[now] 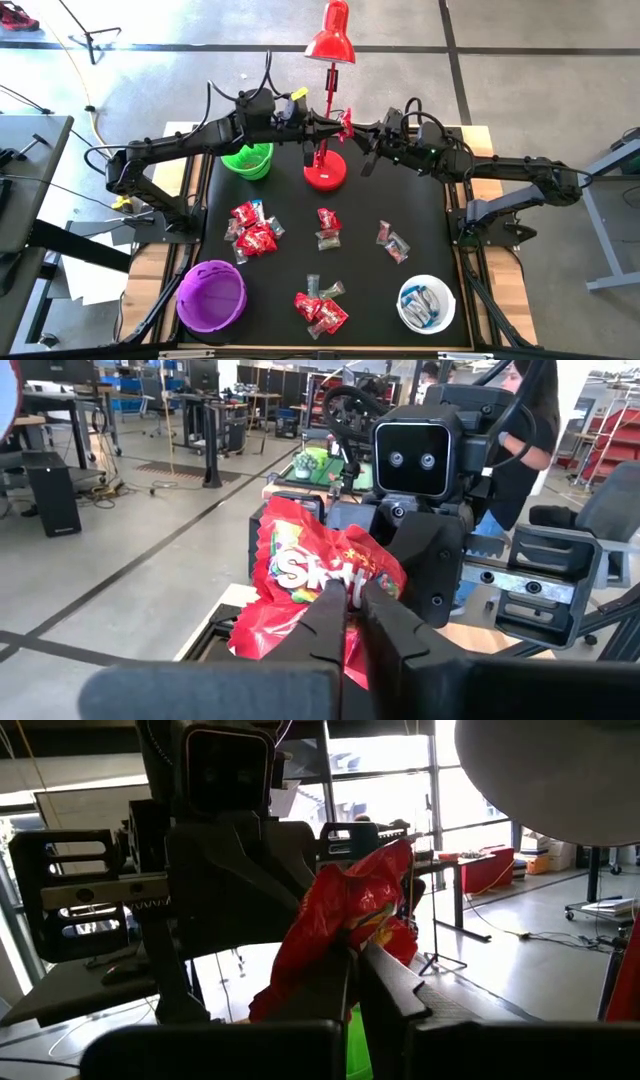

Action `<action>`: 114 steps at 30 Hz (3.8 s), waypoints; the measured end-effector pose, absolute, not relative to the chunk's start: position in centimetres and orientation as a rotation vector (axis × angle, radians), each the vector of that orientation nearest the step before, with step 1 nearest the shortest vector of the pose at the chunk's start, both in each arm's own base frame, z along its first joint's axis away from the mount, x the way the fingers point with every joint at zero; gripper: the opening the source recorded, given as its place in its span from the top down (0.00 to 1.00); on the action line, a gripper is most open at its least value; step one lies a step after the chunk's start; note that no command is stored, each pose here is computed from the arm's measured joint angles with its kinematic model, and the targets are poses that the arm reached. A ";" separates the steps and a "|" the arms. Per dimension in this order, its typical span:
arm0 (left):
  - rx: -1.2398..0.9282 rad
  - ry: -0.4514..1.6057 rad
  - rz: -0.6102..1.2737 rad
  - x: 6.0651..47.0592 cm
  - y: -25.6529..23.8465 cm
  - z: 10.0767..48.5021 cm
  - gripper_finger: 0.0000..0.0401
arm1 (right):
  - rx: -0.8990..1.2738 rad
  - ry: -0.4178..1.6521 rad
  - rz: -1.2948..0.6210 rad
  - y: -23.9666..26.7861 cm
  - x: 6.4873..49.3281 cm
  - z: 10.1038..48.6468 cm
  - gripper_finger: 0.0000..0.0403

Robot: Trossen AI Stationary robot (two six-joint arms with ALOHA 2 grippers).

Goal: Sort candy
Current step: Put the red candy into the purple bucket

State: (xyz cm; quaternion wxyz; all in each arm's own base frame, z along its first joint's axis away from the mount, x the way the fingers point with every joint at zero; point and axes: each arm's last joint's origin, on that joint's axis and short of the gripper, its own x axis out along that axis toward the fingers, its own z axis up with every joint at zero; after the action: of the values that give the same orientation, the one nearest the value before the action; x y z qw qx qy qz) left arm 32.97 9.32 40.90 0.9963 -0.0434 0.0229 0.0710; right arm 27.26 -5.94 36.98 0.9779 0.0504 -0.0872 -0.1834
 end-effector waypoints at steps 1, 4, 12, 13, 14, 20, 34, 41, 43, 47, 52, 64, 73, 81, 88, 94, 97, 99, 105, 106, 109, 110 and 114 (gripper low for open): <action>-0.087 0.046 0.142 33.0 9.3 40.9 0.99 | 0.102 -0.176 -0.370 -5.9 27.3 37.0 0.98; -0.089 0.046 0.150 33.0 9.3 40.9 0.98 | 0.102 -0.176 -0.370 -5.9 27.3 37.0 0.98; -0.112 0.045 0.153 33.0 9.4 40.9 0.89 | 0.101 -0.175 -0.370 -5.9 27.3 37.0 0.98; -0.112 0.045 0.153 33.0 9.4 40.8 0.87 | 0.101 -0.175 -0.370 -5.9 27.3 37.0 0.98; -0.112 0.046 0.153 33.0 9.4 40.8 0.85 | 0.101 -0.173 -0.369 -5.9 27.3 37.0 0.98; -0.047 0.054 0.148 33.1 9.3 40.8 0.70 | 0.101 -0.165 -0.368 -5.9 27.3 36.9 0.98; -0.006 -0.001 0.154 33.1 9.4 41.3 0.48 | 0.099 -0.146 -0.321 -5.8 27.3 36.8 0.98; -0.026 0.005 0.154 33.1 9.4 41.2 0.48 | 0.075 -0.169 -0.325 -5.8 27.3 37.0 0.98; -0.027 0.008 0.154 33.2 9.4 41.1 0.48 | 0.072 -0.174 -0.327 -5.8 27.3 37.1 0.98; -0.055 0.011 0.150 33.8 9.4 40.6 0.48 | 0.072 -0.174 -0.328 -5.8 27.3 37.1 0.98; -0.066 -0.001 0.154 34.6 9.7 40.1 0.48 | 0.073 -0.170 -0.328 -5.8 27.3 37.0 0.98; -0.022 -0.008 0.139 34.6 9.6 40.2 0.72 | 0.072 -0.159 -0.316 -5.8 27.3 36.9 0.98; -0.022 -0.005 0.144 34.5 9.6 40.2 0.84 | 0.073 -0.143 -0.321 -5.8 27.3 36.8 0.98; -0.027 0.021 0.144 34.3 9.6 40.2 0.86 | 0.073 -0.134 -0.317 -5.8 27.4 36.7 0.98; -0.027 0.021 0.143 34.3 9.5 40.2 0.88 | 0.073 -0.136 -0.316 -5.8 27.4 36.7 0.98; -0.029 0.029 0.144 34.3 9.5 40.1 0.88 | 0.073 -0.117 -0.322 -5.8 27.4 36.5 0.93; -0.030 0.036 0.143 34.3 9.5 40.0 0.88 | 0.074 -0.104 -0.328 -5.9 27.4 36.4 0.85; -0.030 0.040 0.143 34.3 9.5 40.0 0.88 | 0.074 -0.103 -0.337 -5.9 27.4 36.4 0.80; -0.034 0.055 0.145 34.3 9.6 39.8 0.88 | 0.077 -0.067 -0.382 -6.0 27.1 36.2 0.68; -0.034 0.058 0.147 34.2 9.6 39.8 0.88 | 0.076 -0.056 -0.384 -6.0 27.0 36.1 0.67; -0.029 0.067 0.154 33.9 9.7 39.9 0.88 | 0.077 -0.024 -0.391 -6.0 26.7 36.0 0.65; -0.029 0.067 0.164 33.7 9.7 40.0 0.88 | 0.077 -0.019 -0.394 -6.0 26.7 36.0 0.64; -0.027 0.063 0.181 33.2 9.8 40.5 0.88 | 0.068 -0.003 -0.397 -6.0 26.3 36.1 0.64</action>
State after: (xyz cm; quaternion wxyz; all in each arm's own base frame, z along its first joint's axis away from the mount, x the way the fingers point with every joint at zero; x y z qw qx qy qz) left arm 33.21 9.83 40.46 0.9953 -0.0136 0.0317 0.0904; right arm 26.27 -5.97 36.07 0.9798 0.0340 -0.0014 -0.1971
